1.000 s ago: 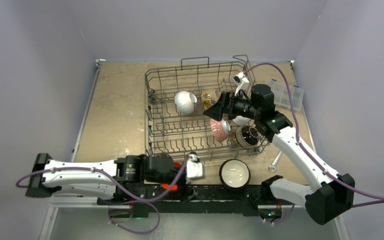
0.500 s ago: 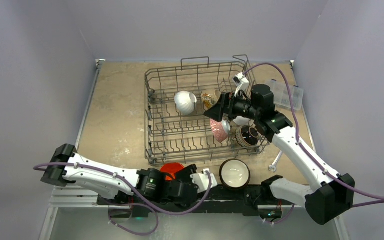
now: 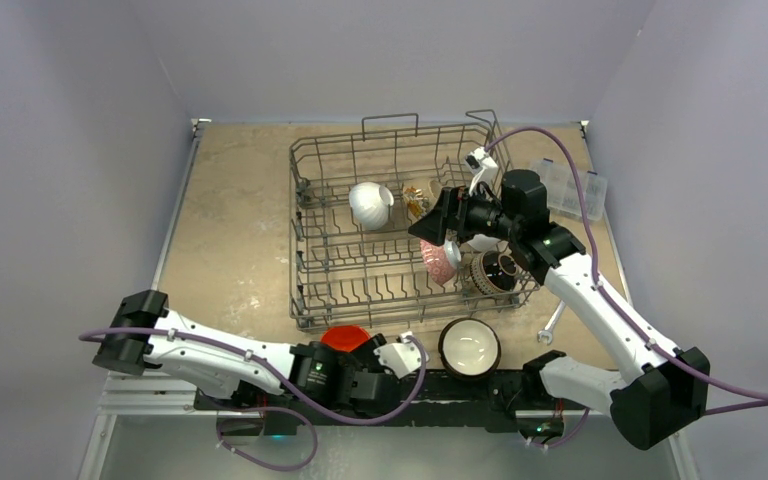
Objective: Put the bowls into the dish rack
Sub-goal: Pick up the bowl from the center of the board.
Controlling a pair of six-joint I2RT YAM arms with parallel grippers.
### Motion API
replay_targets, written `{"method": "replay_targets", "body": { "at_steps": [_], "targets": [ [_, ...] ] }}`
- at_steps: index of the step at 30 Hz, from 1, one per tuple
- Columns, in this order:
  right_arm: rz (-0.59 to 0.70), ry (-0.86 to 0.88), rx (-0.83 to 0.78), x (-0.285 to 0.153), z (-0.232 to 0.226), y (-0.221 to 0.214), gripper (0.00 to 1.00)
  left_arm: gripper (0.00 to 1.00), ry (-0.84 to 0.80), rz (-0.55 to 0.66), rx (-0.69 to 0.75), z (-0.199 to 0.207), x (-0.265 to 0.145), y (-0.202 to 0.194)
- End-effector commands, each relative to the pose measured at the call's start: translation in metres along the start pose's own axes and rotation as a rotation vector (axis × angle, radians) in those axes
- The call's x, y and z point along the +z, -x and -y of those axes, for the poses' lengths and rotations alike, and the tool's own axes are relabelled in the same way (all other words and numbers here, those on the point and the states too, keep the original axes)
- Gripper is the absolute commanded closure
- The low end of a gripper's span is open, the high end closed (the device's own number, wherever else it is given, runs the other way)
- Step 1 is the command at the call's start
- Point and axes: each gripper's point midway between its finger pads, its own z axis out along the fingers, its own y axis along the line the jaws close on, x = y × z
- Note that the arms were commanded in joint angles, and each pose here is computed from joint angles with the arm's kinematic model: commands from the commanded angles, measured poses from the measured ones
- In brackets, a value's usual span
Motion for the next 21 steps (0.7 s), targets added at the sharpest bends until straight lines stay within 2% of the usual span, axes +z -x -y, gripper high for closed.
{"method": "replay_targets", "body": {
  "at_steps": [1, 7, 11, 16, 17, 21],
  "targets": [
    [0.047, 0.015, -0.047, -0.007, -0.009, 0.015, 0.01, 0.56, 0.02, -0.015, -0.022, -0.006, -0.001, -0.01],
    [0.048, 0.013, -0.048, -0.006, -0.008, 0.015, 0.01, 0.62, 0.003, -0.064, 0.008, -0.001, 0.005, -0.025],
    [0.049, 0.015, -0.047, -0.007, -0.009, 0.016, 0.01, 0.71, 0.003, -0.072, 0.014, -0.001, 0.007, -0.029],
    [0.055, 0.018, -0.05, -0.008, -0.011, 0.018, 0.01, 0.97, -0.001, -0.053, 0.014, -0.002, 0.004, -0.023],
    [0.057, 0.016, -0.051, -0.008, -0.011, 0.018, 0.01, 1.0, -0.002, -0.048, 0.014, -0.003, 0.003, -0.021],
    [0.058, 0.02, -0.053, -0.01, -0.012, 0.019, 0.01, 1.0, -0.005, -0.01, -0.007, -0.004, -0.005, -0.007]
  ]
}}
